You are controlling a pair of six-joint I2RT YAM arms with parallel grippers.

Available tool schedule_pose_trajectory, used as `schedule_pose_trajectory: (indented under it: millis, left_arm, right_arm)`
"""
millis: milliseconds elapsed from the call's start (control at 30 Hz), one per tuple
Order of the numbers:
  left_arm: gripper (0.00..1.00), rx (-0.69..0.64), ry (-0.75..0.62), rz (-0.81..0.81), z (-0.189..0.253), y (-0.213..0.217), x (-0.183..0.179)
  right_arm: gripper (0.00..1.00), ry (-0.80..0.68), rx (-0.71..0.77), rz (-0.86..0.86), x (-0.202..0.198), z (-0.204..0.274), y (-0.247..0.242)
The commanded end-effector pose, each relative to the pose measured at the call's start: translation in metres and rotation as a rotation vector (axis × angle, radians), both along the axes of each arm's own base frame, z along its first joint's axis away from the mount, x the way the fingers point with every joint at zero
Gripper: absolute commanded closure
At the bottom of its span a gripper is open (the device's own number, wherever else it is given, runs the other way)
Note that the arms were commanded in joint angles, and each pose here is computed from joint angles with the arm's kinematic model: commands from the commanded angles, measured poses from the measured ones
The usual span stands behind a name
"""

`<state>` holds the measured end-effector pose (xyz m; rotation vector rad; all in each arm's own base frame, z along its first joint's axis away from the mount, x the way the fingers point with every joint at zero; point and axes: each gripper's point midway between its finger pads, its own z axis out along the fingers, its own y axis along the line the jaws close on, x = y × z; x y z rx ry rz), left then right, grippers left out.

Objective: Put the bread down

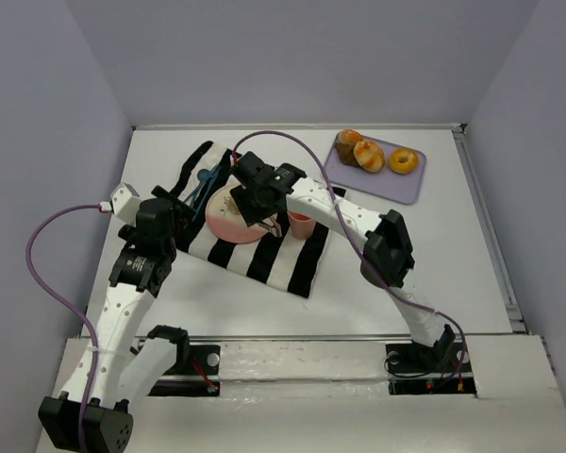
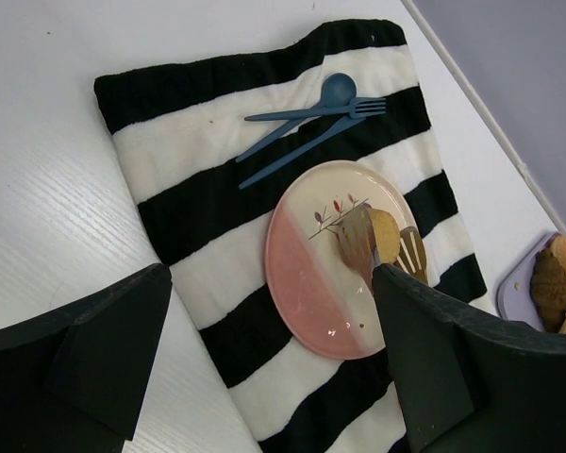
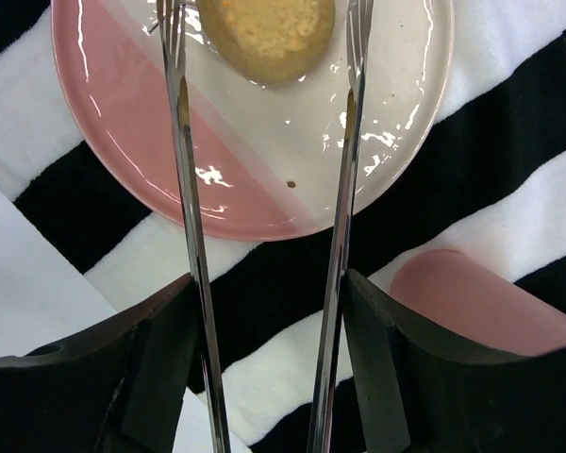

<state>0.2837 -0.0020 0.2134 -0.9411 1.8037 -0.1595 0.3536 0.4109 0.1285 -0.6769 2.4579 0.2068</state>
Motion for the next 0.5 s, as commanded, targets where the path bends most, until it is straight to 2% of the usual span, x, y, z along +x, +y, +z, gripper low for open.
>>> schedule_pose_trajectory:
  millis: [0,233,367,467]
  left_arm:
    - [0.01,0.003,-0.034,0.051,0.009,0.008,0.002]
    - [0.01,0.009,-0.032,0.067,0.009,0.011,0.001]
    - [0.01,0.007,-0.032,0.064,0.009,0.010,0.001]
    - [0.01,0.008,-0.035,0.062,0.010,0.010,0.001]
  right_arm:
    - [0.34,-0.079,0.084,0.003,0.003,0.051,0.003]
    - [0.34,-0.176,0.096,-0.039,0.012,0.088,-0.008]
    - [0.40,-0.251,0.155,-0.064,0.016,0.126,-0.012]
    - [0.41,-0.290,0.202,-0.061,0.014,0.152,-0.014]
